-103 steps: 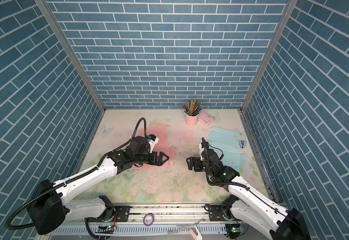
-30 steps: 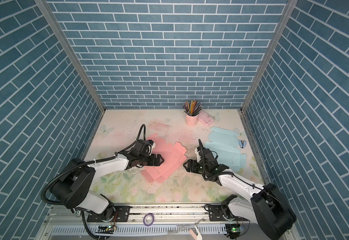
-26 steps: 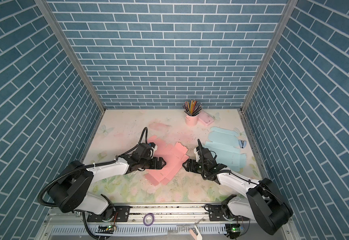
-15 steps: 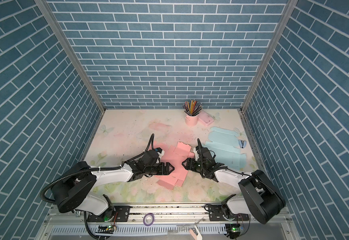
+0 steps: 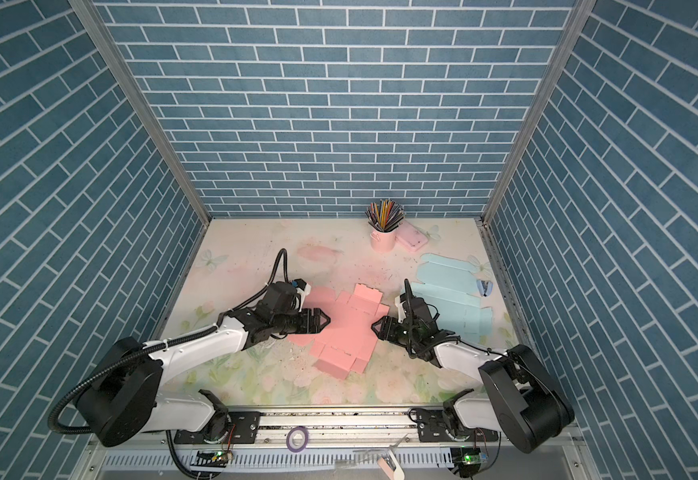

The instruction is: Fold the paper box

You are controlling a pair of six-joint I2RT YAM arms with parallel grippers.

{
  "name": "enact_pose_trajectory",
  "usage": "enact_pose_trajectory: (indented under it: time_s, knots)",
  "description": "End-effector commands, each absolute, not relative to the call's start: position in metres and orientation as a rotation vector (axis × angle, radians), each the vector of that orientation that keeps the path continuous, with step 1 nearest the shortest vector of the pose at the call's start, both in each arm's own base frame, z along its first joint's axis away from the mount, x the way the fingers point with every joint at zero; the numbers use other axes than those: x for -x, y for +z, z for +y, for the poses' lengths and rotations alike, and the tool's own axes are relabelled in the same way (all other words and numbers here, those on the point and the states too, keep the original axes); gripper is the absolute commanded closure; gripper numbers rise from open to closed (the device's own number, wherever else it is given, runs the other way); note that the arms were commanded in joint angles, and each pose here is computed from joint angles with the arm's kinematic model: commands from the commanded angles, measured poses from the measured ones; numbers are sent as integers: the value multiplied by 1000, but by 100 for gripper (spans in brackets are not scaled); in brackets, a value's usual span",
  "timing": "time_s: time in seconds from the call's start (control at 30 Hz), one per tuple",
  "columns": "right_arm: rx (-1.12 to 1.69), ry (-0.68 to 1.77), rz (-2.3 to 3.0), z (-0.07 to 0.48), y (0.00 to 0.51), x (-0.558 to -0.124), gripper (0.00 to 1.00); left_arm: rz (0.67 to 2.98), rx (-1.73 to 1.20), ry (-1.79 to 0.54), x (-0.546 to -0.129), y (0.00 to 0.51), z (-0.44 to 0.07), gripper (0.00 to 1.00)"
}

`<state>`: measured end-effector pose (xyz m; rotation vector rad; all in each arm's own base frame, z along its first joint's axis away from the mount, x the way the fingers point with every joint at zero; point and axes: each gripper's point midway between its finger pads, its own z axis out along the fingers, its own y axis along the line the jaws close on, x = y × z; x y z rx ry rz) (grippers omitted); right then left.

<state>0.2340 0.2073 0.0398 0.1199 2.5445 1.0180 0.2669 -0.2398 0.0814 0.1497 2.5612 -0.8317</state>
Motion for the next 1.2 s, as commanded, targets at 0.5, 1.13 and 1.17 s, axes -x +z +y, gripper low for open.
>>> enact_pose_trajectory:
  time_s: [0.5,1.13,1.17]
  knots:
    - [-244,1171,2570,225,24,-238,36,2689,-229,-768,-248,20,-224,19]
    - [-157,1107,2571,232,34,-272,42,2650,-159,-742,-206,25,-230,22]
    - [-159,1104,2577,231,32,-270,42,2647,-158,-739,-207,24,-230,22]
